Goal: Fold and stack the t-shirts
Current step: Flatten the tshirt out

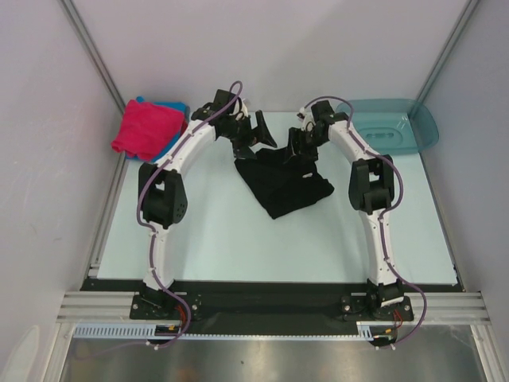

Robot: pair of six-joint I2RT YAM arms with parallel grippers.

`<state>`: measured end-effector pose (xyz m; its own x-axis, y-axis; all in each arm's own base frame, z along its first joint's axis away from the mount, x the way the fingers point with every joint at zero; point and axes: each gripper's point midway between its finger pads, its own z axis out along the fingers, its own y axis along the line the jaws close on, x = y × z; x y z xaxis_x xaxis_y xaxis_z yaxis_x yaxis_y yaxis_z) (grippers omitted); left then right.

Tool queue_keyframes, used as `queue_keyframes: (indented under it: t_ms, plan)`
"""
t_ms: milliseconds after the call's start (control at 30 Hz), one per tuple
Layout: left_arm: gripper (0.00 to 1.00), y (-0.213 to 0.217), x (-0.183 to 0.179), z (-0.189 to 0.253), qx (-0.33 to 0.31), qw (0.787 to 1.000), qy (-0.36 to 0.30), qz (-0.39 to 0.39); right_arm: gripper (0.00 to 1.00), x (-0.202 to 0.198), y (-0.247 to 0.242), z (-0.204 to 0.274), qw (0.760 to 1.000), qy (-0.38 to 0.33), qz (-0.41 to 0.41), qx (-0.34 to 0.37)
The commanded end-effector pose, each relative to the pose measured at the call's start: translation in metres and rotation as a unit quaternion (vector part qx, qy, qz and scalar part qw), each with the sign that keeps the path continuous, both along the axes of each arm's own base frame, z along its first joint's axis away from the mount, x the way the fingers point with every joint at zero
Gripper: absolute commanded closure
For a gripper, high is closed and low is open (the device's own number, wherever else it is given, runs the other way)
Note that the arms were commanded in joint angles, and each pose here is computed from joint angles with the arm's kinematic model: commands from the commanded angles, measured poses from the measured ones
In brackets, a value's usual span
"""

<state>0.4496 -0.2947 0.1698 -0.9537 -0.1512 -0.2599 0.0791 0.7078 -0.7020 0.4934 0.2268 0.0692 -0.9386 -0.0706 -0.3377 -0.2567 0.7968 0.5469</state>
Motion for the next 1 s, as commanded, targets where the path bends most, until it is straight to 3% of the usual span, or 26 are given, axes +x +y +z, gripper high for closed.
queue_keyframes:
  t_ms: [0, 33, 100, 133, 167, 267, 500, 533, 667, 800, 967]
  plan:
    - [0.00, 0.000, 0.005, 0.018, -0.010, 1.000, -0.023, -0.008, 0.37, 0.004, 0.000, 0.000, 1.000, 0.000, 0.001, 0.019]
    - [0.00, 0.000, 0.004, 0.017, -0.010, 1.000, -0.021, -0.007, 0.49, 0.005, -0.002, -0.001, 1.000, 0.000, 0.000, 0.019]
    - [0.00, 0.000, 0.004, 0.018, -0.010, 1.000, -0.023, -0.008, 0.63, 0.005, -0.002, 0.000, 1.000, 0.000, -0.002, 0.019]
    - [0.00, 0.000, 0.004, 0.018, -0.011, 1.000, -0.021, -0.008, 0.87, 0.006, -0.002, 0.001, 1.000, -0.003, -0.002, 0.018]
    - [0.00, 0.000, 0.004, 0.017, -0.010, 1.000, -0.021, -0.008, 0.99, 0.004, -0.002, 0.003, 1.000, -0.001, -0.001, 0.018]
    - [0.00, 0.000, 0.002, 0.017, -0.011, 1.000, -0.022, -0.007, 1.00, 0.002, 0.001, 0.027, 0.999, -0.032, 0.011, 0.013]
    - [0.00, 0.006, -0.004, 0.019, -0.001, 1.000, -0.025, -0.004, 1.00, -0.032, 0.015, 0.154, 0.982, -0.182, 0.057, -0.002]
    - [0.00, 0.010, -0.006, 0.015, 0.010, 1.000, -0.025, 0.000, 1.00, -0.042, 0.011, 0.192, 0.974, -0.223, 0.052, 0.001]
    - [0.00, 0.021, -0.013, 0.018, 0.031, 0.999, -0.037, 0.007, 1.00, -0.063, -0.014, 0.248, 0.956, -0.292, 0.015, -0.030]
    - [0.00, 0.028, -0.015, 0.031, 0.031, 0.998, -0.054, 0.010, 1.00, -0.083, -0.042, 0.291, 0.939, -0.334, -0.039, -0.073]
    - [0.00, 0.024, -0.019, 0.036, 0.012, 0.999, -0.045, 0.000, 1.00, -0.135, -0.036, 0.337, 0.924, -0.367, -0.058, -0.094]
